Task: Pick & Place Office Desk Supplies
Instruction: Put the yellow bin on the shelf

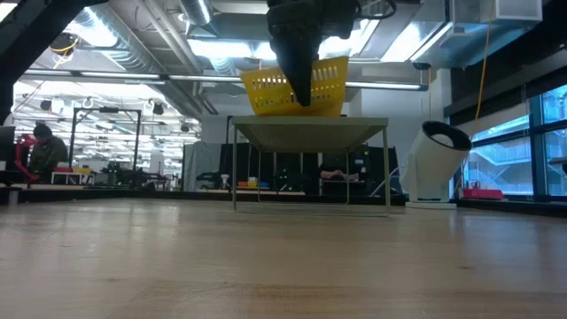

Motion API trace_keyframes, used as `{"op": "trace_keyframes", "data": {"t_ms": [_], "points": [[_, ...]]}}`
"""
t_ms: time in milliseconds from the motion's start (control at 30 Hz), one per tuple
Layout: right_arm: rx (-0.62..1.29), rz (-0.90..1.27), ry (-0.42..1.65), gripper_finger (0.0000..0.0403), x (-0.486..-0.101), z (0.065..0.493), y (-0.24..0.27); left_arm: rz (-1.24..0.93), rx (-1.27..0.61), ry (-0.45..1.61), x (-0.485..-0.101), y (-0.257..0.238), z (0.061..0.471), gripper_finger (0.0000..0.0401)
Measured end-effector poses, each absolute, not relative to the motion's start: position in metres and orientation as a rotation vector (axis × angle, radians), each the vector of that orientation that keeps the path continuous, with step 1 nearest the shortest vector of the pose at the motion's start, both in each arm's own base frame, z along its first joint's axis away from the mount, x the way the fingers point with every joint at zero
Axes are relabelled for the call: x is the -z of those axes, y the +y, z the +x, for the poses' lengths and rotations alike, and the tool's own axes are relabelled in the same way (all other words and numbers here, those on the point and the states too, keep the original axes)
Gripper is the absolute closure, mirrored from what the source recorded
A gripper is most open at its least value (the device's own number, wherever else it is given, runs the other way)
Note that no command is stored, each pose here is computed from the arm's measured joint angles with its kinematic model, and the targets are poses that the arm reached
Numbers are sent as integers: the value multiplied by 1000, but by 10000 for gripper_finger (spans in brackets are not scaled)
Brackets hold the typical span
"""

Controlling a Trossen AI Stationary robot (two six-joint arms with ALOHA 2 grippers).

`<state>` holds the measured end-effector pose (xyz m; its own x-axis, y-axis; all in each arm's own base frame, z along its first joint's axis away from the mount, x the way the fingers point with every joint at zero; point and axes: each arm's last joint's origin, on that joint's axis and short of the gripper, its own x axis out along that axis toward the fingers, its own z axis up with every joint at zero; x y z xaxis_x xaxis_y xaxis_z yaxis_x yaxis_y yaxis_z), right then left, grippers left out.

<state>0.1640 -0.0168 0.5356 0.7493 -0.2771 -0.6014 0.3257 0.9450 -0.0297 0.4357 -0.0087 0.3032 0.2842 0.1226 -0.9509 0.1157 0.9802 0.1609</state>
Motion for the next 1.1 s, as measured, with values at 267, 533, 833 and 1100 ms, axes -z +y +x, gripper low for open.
{"op": "trace_keyframes", "data": {"t_ms": [267, 533, 833, 1100], "points": [[318, 84, 645, 395, -536, 164, -16, 201, 3, 1299, -296, -7, 440, 398], [318, 87, 645, 396, -536, 164, -16, 196, -3, 1314, -289, -8, 443, 398], [316, 79, 646, 396, -536, 164, -16, 172, -14, 1315, -289, -8, 443, 393], [305, 75, 648, 396, -536, 164, -16, 137, -35, 1319, -288, -8, 443, 346]]}}
